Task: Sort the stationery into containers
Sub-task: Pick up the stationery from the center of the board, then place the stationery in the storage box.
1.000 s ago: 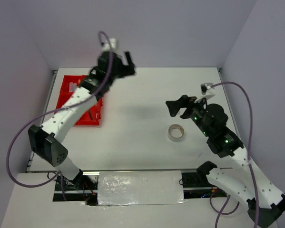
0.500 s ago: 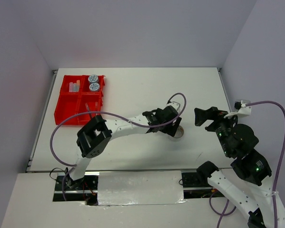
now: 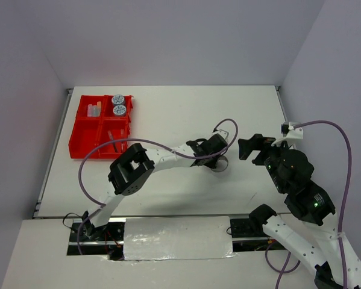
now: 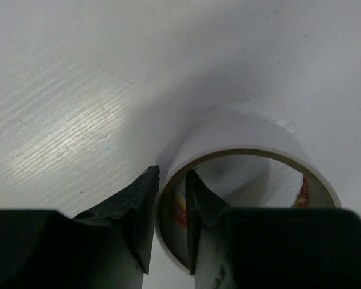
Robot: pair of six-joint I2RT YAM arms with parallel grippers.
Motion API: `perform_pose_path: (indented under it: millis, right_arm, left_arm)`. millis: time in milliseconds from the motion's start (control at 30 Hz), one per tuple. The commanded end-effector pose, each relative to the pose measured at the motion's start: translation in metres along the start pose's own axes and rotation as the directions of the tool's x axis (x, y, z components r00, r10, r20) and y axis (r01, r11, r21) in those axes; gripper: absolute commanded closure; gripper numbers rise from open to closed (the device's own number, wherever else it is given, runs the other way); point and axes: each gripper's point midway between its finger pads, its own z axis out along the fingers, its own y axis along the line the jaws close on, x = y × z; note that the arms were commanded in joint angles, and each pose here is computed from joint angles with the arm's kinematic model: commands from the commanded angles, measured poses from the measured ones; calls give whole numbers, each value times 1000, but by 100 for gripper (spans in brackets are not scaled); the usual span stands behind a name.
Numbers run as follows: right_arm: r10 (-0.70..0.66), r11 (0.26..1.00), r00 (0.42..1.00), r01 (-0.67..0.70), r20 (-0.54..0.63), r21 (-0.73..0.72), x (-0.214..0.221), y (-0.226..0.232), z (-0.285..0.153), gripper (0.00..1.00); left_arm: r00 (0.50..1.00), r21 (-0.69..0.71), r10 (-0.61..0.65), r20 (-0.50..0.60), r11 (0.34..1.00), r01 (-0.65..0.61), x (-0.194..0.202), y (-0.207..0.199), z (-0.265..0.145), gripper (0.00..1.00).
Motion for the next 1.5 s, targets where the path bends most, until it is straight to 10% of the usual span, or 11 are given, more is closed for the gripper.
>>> perform_pose_path:
  millis: [0,67,233,467,733,1133,1467]
  right_arm:
    - [-6,1000,999,7,38,-20,-11,5,1,0]
    - [-5,1000,999,6,48,-17,-13,4,0,0]
    - [-14,999,998,16,54,-30,-15,7,1,0]
    - [-27,996,999,29,20,-81,-3,20,15,0]
    - [-50,984,997,38,-64,-175,22,45,39,0]
    - [-102,972,984,68,-144,-224,51,55,57,0]
    - [-108,967,982,67,-157,-247,52,61,59,0]
  left_arm:
    - [999,14,12,30,1000,-12,-16,-6,1,65]
    - [999,12,17,40,1000,-17,-24,-5,-7,100]
    - [968,-238,-123,219,955,175,-82,80,-81,100]
    - [753,-578,-471,459,485,656,-26,332,-190,100]
    - [543,-593,-583,604,127,795,37,464,-248,100]
    - [457,-574,-570,683,-32,818,66,518,-282,93]
    - [412,-541,-606,681,-37,840,75,540,-272,62]
